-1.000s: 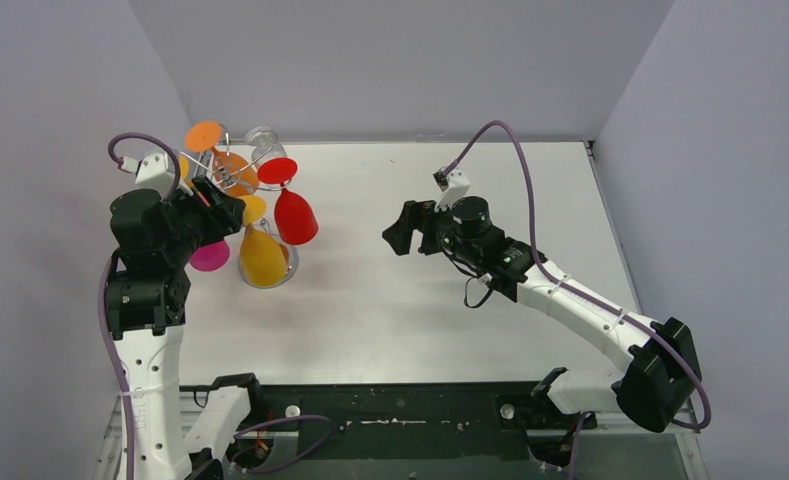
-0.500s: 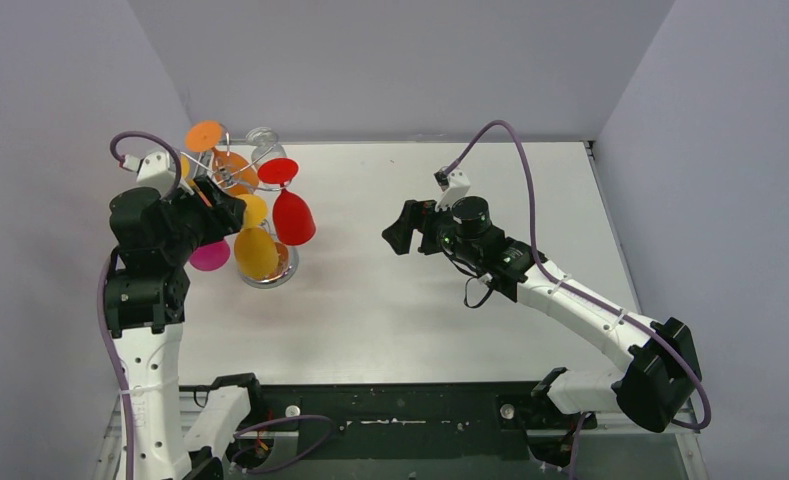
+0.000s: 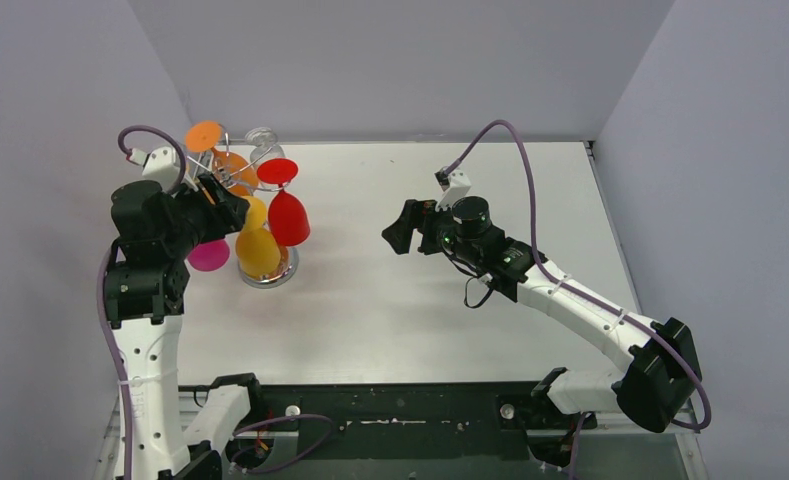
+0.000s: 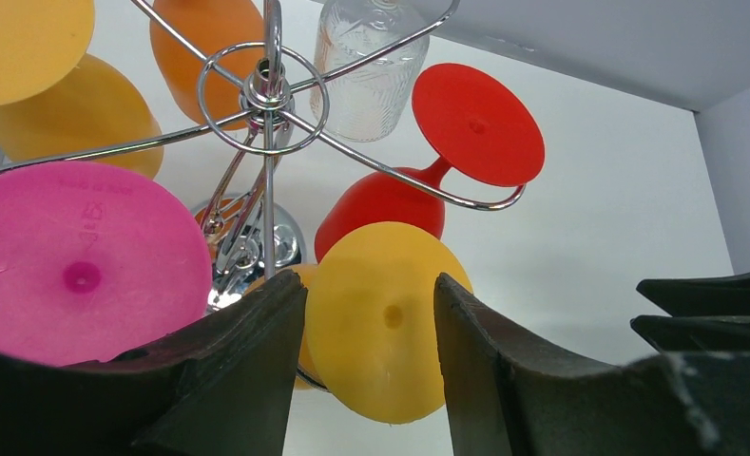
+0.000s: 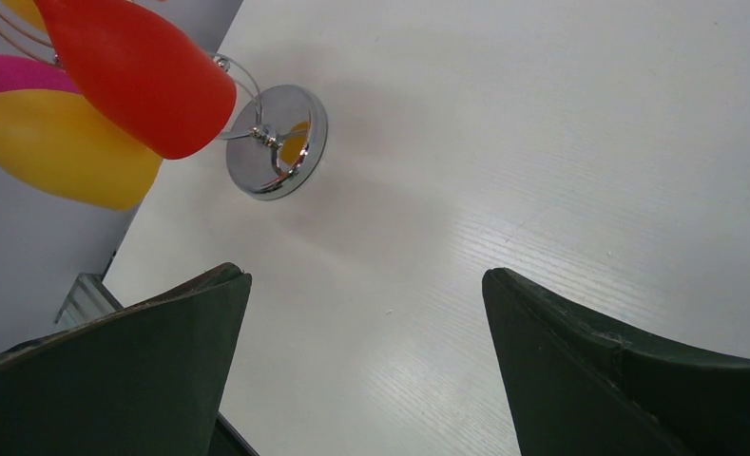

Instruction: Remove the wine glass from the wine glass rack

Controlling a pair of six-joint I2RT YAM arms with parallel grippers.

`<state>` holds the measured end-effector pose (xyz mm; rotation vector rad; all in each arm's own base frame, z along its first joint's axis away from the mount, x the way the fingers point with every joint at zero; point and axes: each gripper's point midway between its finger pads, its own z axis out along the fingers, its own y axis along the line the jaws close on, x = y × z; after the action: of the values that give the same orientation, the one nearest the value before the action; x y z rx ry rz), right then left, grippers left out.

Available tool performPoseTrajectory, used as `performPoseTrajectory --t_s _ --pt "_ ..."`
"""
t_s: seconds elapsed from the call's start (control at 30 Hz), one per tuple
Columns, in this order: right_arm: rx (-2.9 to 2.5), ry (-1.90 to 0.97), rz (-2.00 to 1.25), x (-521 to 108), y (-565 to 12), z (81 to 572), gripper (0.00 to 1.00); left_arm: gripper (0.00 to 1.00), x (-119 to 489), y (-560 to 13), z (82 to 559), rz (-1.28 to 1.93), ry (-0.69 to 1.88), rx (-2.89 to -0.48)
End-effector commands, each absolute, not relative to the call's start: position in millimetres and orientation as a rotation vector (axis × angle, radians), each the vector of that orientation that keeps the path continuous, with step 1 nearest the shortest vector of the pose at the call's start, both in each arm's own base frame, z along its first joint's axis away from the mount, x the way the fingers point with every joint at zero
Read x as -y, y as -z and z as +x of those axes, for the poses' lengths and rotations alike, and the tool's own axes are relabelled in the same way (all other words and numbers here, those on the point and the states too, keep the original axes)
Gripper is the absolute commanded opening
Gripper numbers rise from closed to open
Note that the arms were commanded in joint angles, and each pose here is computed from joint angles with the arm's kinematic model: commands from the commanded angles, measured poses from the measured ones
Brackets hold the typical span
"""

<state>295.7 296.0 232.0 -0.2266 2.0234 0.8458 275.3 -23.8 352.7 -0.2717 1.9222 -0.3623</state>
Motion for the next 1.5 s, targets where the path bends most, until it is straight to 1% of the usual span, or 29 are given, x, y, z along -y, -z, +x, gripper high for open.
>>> performPoseTrajectory --t_s 0.0,0.13,0.27,0.37,0.5,0.6,0.77,0.87,0.97,1.27,1.47 --pt "-1.948 -0.876 -0.196 -296.9 -257.7 301.0 1.0 0.5 26.9 -347.2 266.1 -0.235 0.356 -1.987" --pt "-1.948 -0.88 -0.191 -297.4 -257.3 301.2 1.0 0.48 28.1 -349.0 265.7 -0.227 0.362 -1.984" --pt "-1.944 -0.885 -0.195 -299.2 -257.7 302.0 1.0 0.41 30.2 -349.1 266.9 -0.211 0.372 -1.987" --pt "-1.95 -0.875 -0.206 -300.2 -259.3 303.7 1.0 0.31 30.4 -346.1 270.4 -0.211 0.375 -2.003" --pt "-1.95 -0.862 -0.208 -299.9 -261.2 305.7 1.0 0.28 30.5 -344.7 273.6 -0.211 0.378 -2.009" --pt "-1.95 -0.859 -0.209 -300.0 -261.2 306.6 1.0 0.21 29.7 -349.1 275.0 -0.217 0.376 -1.99" --pt "-1.96 -0.847 -0.206 -299.4 -259.2 307.8 1.0 0.14 30.7 -358.5 278.6 -0.22 0.389 -1.955" --pt "-1.963 -0.844 -0.206 -299.5 -258.8 308.2 1.0 0.05 34.6 -361.9 281.7 -0.223 0.422 -1.939" --pt "-1.965 -0.835 -0.201 -298.2 -260.2 309.1 1.0 0.0 37.6 -365.2 283.1 -0.228 0.448 -1.922" --pt "-1.971 -0.822 -0.195 -294.7 -259.7 308.2 1.0 0.0 44.9 -371.8 283.1 -0.275 0.529 -1.867" --pt "-1.967 -0.815 -0.192 -293.2 -261.8 308.3 1.0 0.0 45.1 -373.0 282.7 -0.366 0.577 -1.828"
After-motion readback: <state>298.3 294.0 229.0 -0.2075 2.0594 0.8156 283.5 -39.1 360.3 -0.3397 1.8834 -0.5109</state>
